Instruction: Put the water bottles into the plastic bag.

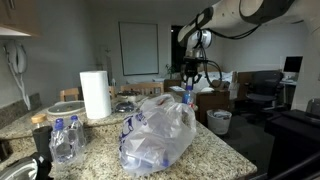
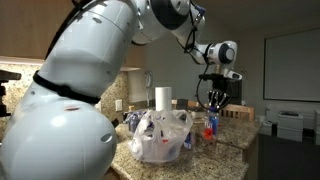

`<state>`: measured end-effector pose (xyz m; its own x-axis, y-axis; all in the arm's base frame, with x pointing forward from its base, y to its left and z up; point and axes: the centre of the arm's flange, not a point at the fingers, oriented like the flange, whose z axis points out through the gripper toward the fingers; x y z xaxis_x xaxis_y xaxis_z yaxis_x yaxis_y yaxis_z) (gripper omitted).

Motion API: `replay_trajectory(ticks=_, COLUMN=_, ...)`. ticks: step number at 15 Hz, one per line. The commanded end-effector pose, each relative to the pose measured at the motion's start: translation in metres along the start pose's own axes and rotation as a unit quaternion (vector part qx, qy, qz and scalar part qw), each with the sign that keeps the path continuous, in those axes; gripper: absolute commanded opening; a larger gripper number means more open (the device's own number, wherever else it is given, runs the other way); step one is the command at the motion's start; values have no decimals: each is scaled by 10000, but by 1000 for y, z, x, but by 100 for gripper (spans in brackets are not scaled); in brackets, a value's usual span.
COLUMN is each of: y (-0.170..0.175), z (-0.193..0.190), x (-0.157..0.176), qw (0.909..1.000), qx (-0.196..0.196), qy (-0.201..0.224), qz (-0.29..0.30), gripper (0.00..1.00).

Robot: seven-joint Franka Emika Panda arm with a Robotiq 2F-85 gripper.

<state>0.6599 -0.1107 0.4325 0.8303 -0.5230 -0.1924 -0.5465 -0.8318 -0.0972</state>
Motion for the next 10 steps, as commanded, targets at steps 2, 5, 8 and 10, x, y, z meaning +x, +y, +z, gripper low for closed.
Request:
replay_trajectory(ticks=2, y=24, z=-73, x=-80, qw=9971, qx=374, qy=-569, qz=-341, gripper=15)
replay_trajectory(ticks=5, y=7, z=-92, x=-115, qw=9918, qx=266, qy=-1089, qz=-611, gripper=15)
replay_trajectory(ticks=8, y=-29, z=-90, x=-137, qw=9832, qx=80, qy=-1560, qz=-941, gripper=15)
replay_trajectory(ticks=10, y=-56, z=-79, x=-142, qw=9750, qx=-36, qy=-1874, qz=-1190, gripper=15)
